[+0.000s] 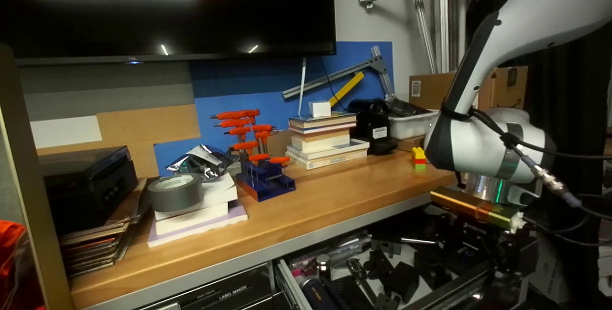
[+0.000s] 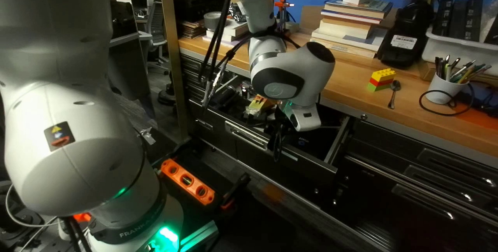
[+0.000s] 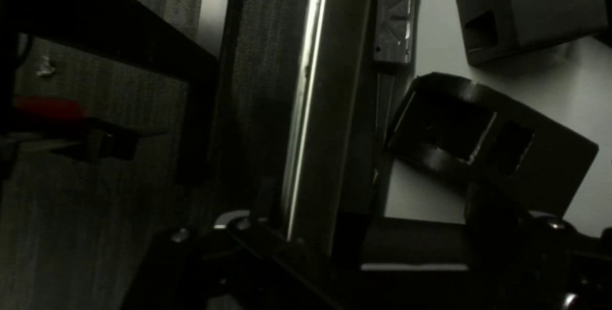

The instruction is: Pick up the black objects from the counter and put them in the open drawer and close it

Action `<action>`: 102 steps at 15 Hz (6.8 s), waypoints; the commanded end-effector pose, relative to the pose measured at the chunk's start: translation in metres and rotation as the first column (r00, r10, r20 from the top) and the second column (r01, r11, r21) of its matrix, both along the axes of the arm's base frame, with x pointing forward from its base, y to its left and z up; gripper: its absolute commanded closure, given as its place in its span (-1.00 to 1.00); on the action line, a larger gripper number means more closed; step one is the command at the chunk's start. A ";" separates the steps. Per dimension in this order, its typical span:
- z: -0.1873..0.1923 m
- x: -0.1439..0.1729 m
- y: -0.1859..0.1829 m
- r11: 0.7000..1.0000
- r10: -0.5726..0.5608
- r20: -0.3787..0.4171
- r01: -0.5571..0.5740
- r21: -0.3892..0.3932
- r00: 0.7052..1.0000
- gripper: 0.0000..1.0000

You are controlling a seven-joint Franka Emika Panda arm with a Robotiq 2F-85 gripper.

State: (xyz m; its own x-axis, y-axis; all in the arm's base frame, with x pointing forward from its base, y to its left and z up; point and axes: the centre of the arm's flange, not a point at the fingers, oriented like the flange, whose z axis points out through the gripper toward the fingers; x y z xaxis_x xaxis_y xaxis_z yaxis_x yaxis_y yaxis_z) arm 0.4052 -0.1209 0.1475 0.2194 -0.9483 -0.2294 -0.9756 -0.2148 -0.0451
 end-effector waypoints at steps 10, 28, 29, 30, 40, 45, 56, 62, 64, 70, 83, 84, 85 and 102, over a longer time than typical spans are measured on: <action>-0.004 0.108 0.103 0.969 0.240 0.290 -0.247 -0.015 0.926 -1.00; 0.028 0.024 0.011 0.752 0.512 -0.188 -0.543 -0.372 0.838 -1.00; 0.024 0.025 0.017 0.739 0.528 -0.223 -0.572 -0.355 0.820 -1.00; 0.020 0.026 0.024 0.729 0.542 -0.248 -0.596 -0.337 0.803 -1.00; -0.033 0.032 0.090 0.703 0.617 -0.300 -0.681 -0.205 0.728 -1.00; -0.065 0.048 0.113 0.781 0.538 -0.185 -0.569 -0.258 0.823 -1.00; -0.064 0.095 0.134 0.949 0.191 0.169 -0.138 -0.283 0.967 -1.00; -0.074 0.140 0.169 0.975 0.107 0.271 -0.047 -0.219 0.957 -1.00; -0.080 0.139 0.172 0.975 0.104 0.268 -0.045 -0.218 0.958 -1.00; -0.051 0.115 0.139 0.927 0.221 0.116 -0.171 -0.335 0.968 -1.00; 0.140 0.046 -0.020 0.688 0.675 -0.053 -0.654 -0.315 0.736 -1.00; 0.157 0.041 -0.025 0.664 0.701 -0.061 -0.682 -0.308 0.710 -1.00; 0.175 0.035 -0.030 0.639 0.727 -0.065 -0.708 -0.300 0.684 -1.00; 0.356 -0.154 -0.103 0.463 0.884 0.057 -0.858 -0.220 0.463 -1.00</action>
State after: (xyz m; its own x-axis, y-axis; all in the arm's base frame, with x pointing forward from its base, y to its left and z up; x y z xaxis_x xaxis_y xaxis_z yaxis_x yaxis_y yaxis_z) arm 0.2768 -0.2225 0.4954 0.9481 -0.3181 0.0043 -0.3181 -0.9481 -0.0009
